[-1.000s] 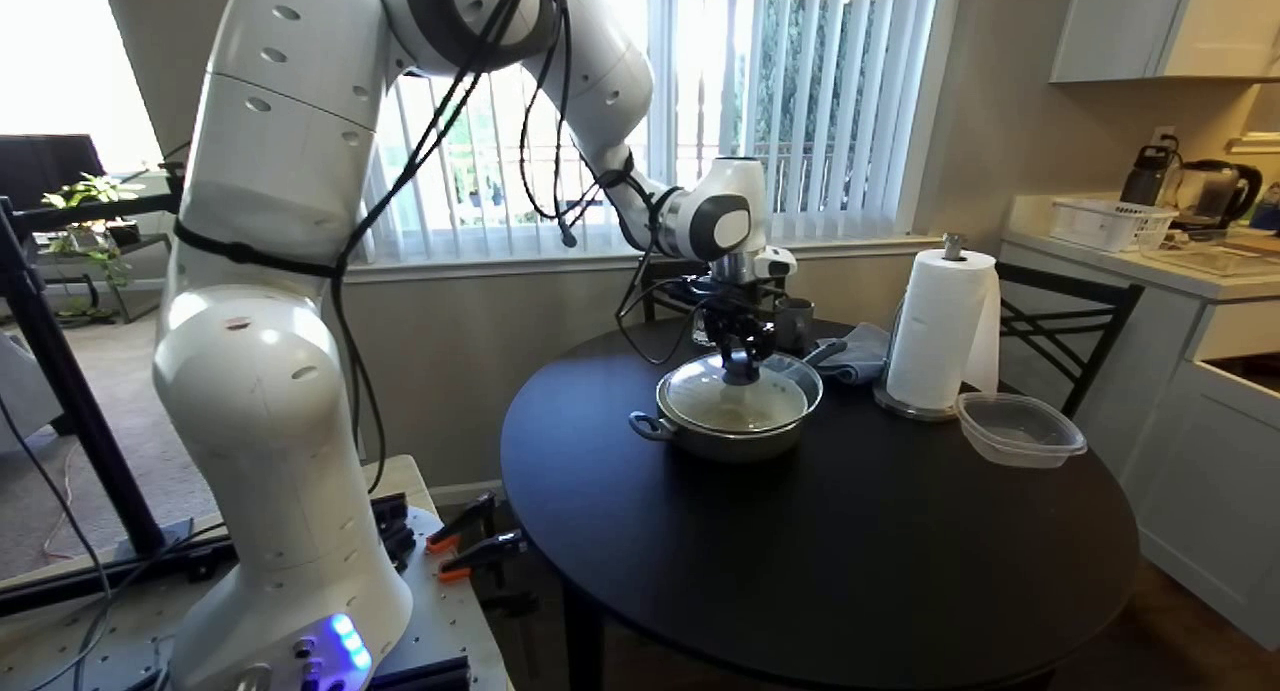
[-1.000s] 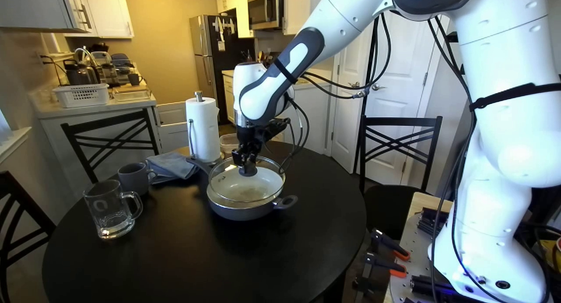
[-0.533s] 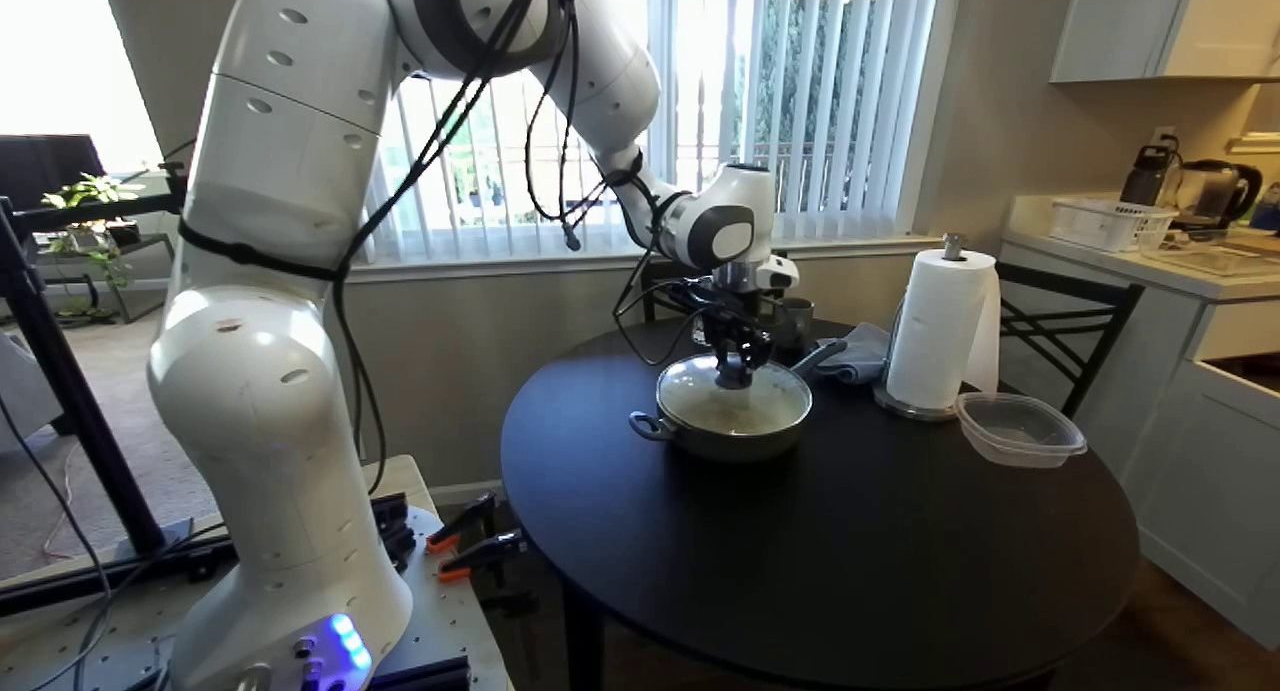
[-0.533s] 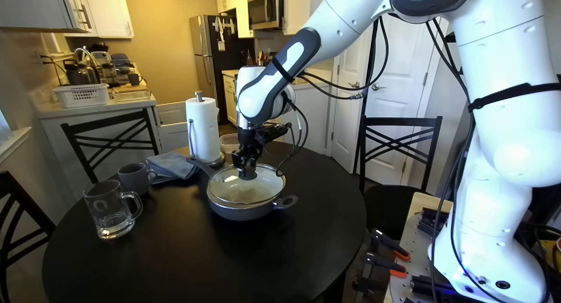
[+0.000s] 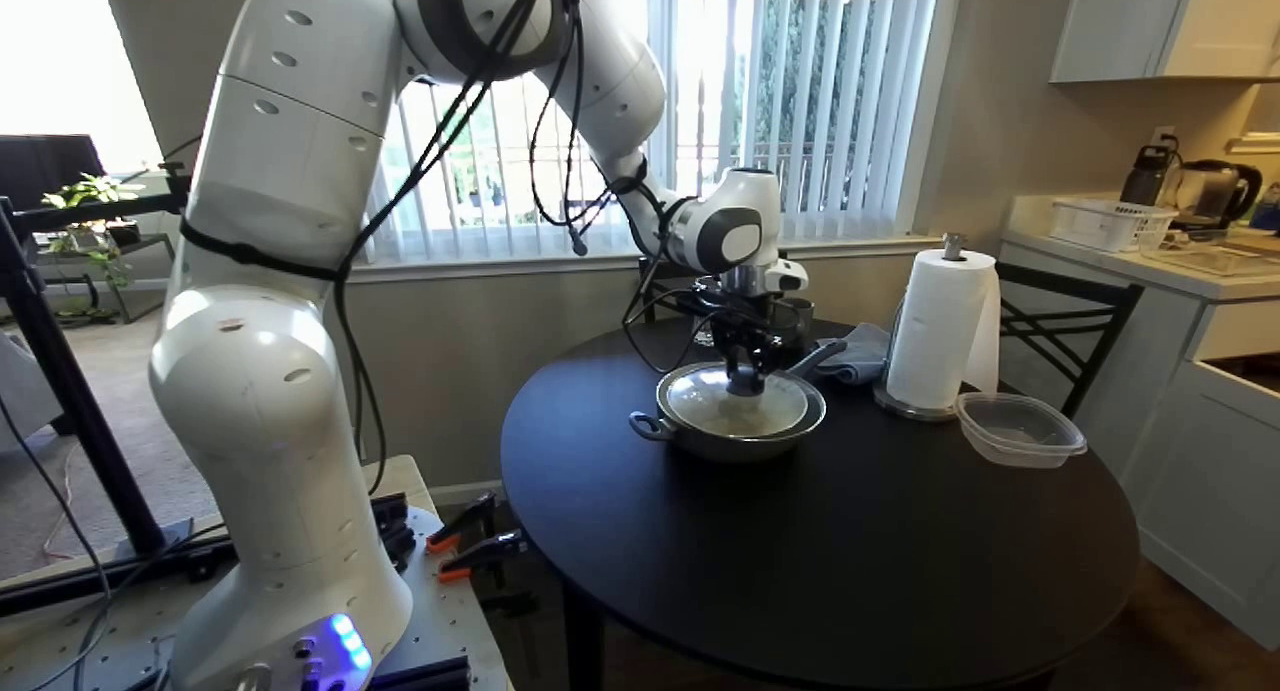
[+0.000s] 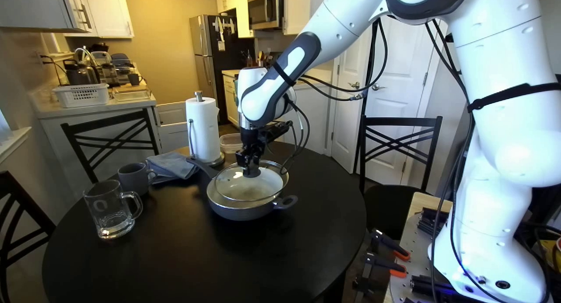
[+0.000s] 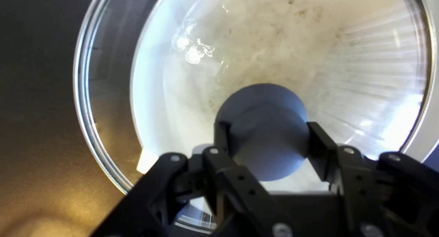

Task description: Pick up the lid and place it on the pan

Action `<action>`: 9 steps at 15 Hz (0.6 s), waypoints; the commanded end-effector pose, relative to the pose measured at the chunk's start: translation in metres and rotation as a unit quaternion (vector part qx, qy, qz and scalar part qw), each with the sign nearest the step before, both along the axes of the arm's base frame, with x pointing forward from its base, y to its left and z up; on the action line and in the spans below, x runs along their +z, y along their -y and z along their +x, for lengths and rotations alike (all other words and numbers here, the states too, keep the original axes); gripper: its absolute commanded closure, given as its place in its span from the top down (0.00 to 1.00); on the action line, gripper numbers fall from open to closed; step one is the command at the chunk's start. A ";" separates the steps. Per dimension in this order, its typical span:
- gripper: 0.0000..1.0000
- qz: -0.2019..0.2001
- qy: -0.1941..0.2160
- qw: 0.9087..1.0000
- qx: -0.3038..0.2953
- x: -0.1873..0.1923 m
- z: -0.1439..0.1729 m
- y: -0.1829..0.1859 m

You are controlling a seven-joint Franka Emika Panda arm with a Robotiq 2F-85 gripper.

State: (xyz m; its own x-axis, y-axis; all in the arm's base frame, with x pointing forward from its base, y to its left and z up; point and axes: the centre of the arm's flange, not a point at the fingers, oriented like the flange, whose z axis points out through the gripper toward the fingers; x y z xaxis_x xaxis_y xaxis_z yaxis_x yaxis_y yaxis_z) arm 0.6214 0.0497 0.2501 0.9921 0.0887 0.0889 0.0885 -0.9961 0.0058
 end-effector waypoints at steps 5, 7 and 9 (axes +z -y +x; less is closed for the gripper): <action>0.33 -0.045 0.012 0.998 0.053 0.006 -0.003 -0.025; 0.33 -0.046 0.015 0.997 0.067 0.008 -0.004 -0.036; 0.33 -0.045 0.016 0.996 0.075 0.008 -0.003 -0.044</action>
